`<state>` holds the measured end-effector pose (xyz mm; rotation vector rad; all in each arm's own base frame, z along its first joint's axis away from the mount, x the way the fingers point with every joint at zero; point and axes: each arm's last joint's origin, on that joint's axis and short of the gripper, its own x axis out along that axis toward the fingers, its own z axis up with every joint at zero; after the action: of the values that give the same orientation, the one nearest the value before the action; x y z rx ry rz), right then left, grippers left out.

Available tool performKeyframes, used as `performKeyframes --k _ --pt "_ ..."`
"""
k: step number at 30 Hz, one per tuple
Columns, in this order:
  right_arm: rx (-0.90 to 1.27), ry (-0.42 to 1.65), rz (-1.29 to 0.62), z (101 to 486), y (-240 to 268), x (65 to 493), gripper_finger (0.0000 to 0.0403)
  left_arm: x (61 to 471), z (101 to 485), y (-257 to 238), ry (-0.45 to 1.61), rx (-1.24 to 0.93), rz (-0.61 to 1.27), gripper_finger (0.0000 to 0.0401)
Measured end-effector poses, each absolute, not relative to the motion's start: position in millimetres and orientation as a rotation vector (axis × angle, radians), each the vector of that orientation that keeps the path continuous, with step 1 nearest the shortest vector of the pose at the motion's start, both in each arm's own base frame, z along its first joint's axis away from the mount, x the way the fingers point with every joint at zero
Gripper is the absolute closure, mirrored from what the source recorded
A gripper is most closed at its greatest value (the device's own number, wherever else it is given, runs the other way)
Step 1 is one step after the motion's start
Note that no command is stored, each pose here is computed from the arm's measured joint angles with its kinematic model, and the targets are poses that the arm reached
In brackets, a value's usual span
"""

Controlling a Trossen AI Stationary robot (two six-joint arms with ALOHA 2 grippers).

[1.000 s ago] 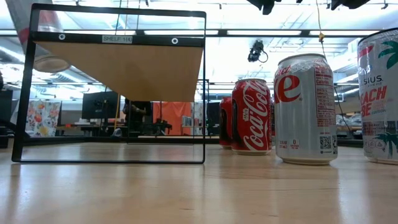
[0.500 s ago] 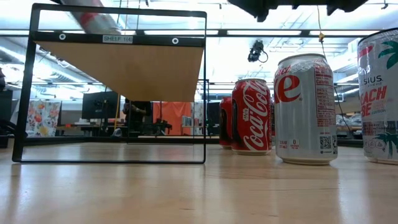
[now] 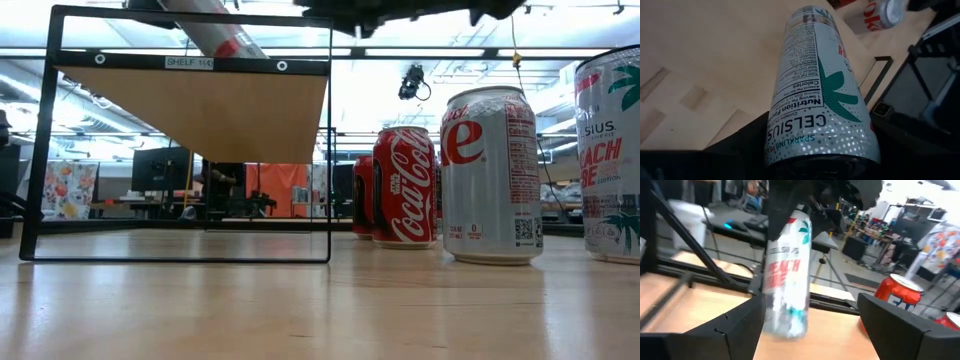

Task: Place canned beverage on shelf
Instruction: Put the bottom white-pink soda can on the shelf

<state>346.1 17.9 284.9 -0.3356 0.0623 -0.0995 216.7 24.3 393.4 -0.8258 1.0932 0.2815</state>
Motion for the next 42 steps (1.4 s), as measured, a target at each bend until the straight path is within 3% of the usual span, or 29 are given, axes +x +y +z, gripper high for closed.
performKeyframes --k 11,17,29,32,42 --pt "-0.380 0.168 -0.105 286.8 27.1 392.7 0.0022 236.0 384.0 33.9 1.089 -0.791 0.274 0.0135" --pt "-0.374 0.259 -0.147 291.0 25.4 412.2 0.0026 237.0 384.5 44.0 1.048 -0.865 0.336 0.0135" --pt "-0.281 0.309 -0.175 293.5 -0.1 418.4 0.0031 244.0 389.0 48.1 0.962 -0.853 0.282 0.0135" --pt "-0.276 0.311 -0.176 293.3 -2.5 418.4 0.0043 245.6 390.1 48.5 0.943 -0.849 0.274 0.0135" --pt "-0.293 0.324 -0.173 292.3 -3.4 418.0 0.0140 246.0 390.5 49.2 0.938 -0.755 0.239 0.0116"
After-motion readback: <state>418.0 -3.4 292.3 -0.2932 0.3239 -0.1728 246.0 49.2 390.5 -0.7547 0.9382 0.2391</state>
